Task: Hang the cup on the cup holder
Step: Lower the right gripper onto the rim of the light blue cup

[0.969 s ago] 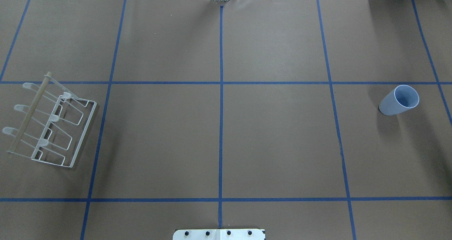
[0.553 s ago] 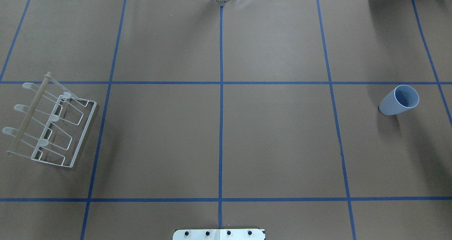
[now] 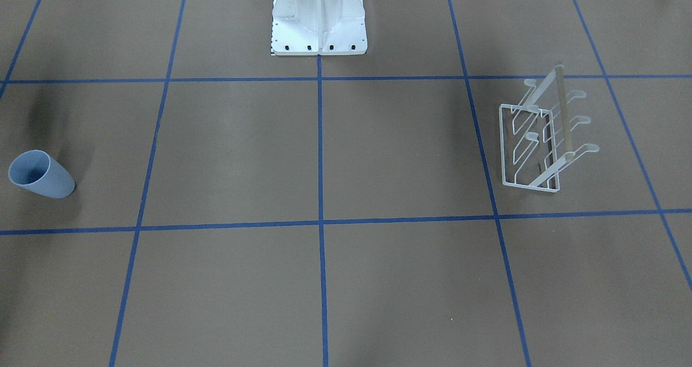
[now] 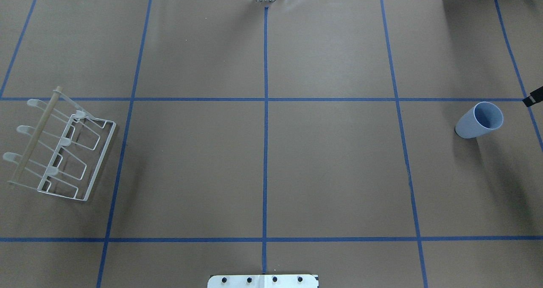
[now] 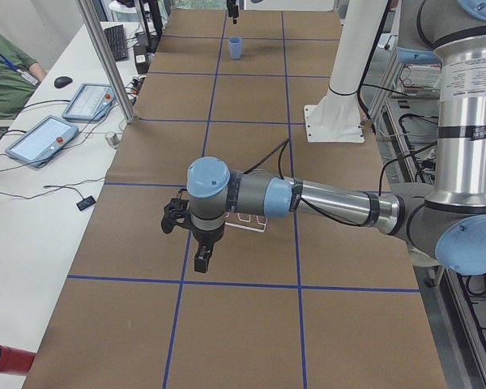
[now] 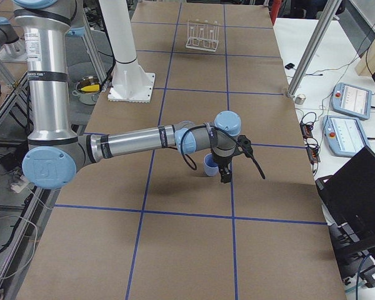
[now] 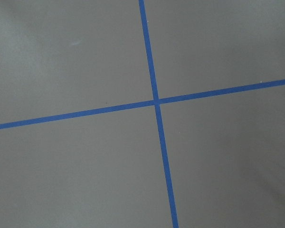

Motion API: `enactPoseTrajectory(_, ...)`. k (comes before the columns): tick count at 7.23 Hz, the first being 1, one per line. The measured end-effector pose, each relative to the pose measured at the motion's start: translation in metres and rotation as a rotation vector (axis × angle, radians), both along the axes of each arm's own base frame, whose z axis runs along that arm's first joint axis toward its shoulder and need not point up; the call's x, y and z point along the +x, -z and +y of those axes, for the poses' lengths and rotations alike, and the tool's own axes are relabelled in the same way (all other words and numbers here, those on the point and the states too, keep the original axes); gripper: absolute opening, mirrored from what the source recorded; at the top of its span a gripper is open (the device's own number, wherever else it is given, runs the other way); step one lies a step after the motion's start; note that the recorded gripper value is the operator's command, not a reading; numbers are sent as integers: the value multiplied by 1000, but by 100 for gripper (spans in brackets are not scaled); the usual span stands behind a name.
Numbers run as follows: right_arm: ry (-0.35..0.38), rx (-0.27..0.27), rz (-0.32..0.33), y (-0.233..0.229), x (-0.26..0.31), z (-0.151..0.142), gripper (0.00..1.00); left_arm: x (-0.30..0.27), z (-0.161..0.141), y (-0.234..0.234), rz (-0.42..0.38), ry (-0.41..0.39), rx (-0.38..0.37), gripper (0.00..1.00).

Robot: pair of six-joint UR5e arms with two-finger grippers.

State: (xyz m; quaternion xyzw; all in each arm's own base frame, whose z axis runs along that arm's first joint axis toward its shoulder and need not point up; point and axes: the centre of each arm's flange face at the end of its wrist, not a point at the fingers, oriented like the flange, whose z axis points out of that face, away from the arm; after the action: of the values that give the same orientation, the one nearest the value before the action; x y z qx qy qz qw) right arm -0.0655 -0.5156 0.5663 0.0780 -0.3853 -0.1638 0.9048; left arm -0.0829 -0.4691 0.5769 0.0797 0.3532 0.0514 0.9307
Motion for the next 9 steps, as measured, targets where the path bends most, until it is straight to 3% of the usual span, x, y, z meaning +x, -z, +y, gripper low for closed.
enactPoseTrajectory(3, -21, -77, -52, 13, -32, -16, 100, 0, 0, -1, 0, 1, -3, 98)
enactPoseTrajectory(9, 0, -167, -34, -13, -66, -25, 98, 0, -1, -7, 2, 1, -14, 98)
